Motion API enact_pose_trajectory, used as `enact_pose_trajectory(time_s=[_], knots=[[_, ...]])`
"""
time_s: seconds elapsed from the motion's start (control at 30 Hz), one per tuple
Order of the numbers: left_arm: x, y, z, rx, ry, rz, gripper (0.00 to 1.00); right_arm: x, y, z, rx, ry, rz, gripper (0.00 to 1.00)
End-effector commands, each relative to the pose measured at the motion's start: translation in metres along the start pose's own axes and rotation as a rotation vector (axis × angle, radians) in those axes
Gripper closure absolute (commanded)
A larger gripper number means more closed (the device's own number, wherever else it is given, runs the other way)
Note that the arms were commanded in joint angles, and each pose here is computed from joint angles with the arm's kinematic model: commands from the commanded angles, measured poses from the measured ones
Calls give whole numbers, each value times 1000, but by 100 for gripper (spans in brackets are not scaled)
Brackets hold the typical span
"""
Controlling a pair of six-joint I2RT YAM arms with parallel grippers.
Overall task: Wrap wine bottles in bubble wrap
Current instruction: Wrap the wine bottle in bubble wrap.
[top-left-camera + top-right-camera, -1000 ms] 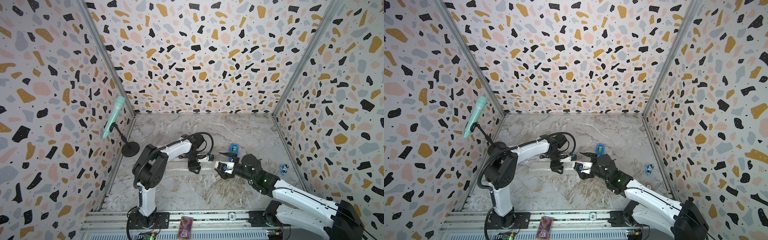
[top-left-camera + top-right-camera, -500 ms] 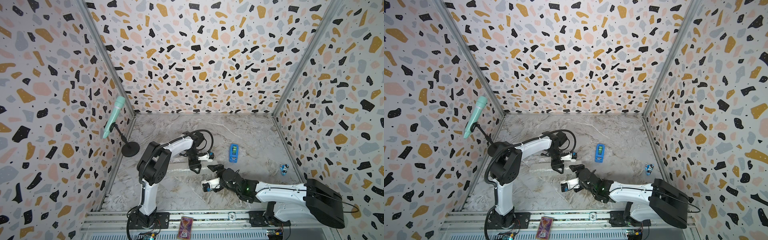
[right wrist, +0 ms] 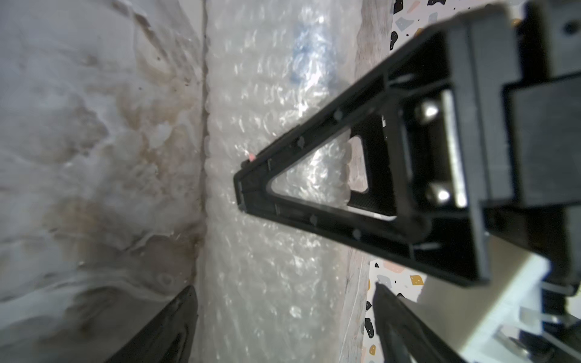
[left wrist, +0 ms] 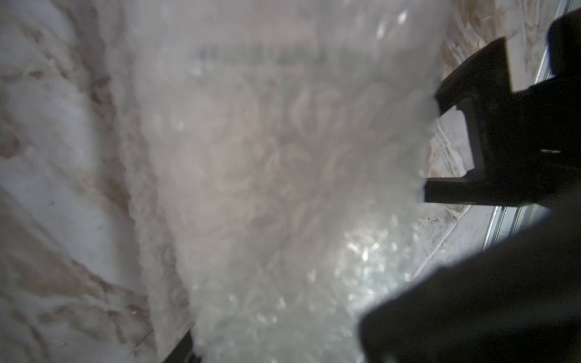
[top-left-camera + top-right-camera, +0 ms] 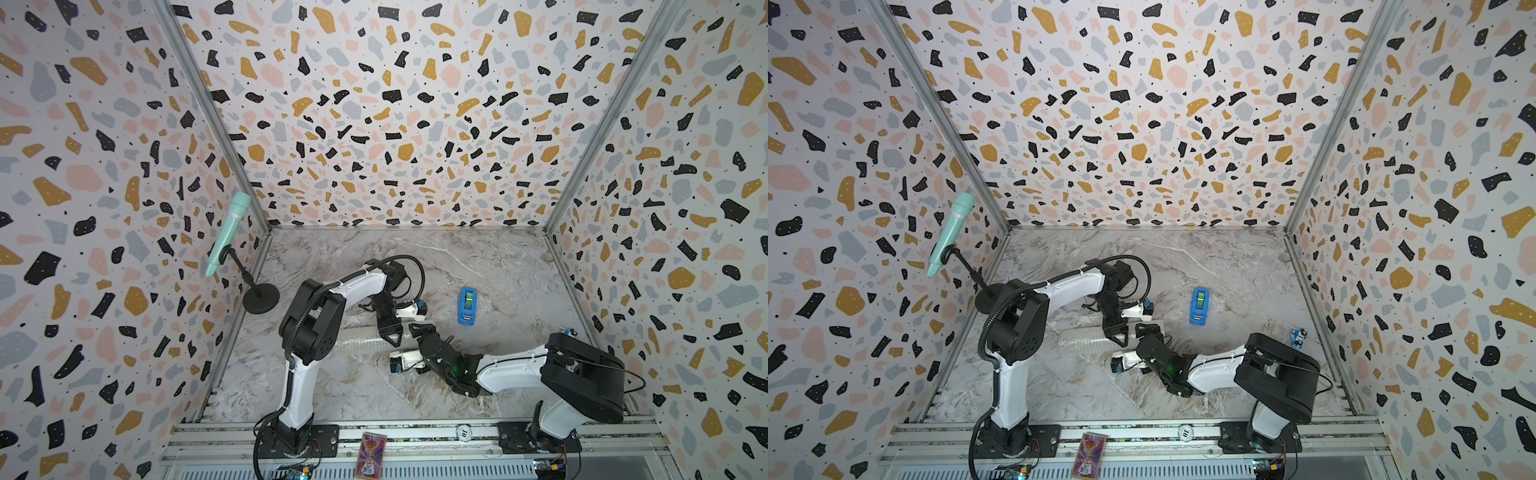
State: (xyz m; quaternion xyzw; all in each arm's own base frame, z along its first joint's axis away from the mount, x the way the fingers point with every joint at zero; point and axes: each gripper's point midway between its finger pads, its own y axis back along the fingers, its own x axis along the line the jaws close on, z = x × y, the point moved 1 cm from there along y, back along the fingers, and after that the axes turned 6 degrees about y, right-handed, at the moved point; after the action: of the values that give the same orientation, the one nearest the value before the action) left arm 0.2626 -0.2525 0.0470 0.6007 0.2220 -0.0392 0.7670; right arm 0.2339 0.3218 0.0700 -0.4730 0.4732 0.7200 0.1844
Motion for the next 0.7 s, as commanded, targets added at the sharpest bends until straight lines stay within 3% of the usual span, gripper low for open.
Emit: enact_pose_trajectory(time_s=[0.0, 0.33, 0.67], knots=[[-20, -33, -21, 95, 66, -150, 46, -15, -4, 5, 11, -21, -47, 12], [-19, -29, -20, 75, 58, -140, 45, 21, -26, 8, 23, -29, 155, 22], [-9, -15, -17, 37, 45, -49, 33, 37, -27, 5, 61, -160, 386, 49]])
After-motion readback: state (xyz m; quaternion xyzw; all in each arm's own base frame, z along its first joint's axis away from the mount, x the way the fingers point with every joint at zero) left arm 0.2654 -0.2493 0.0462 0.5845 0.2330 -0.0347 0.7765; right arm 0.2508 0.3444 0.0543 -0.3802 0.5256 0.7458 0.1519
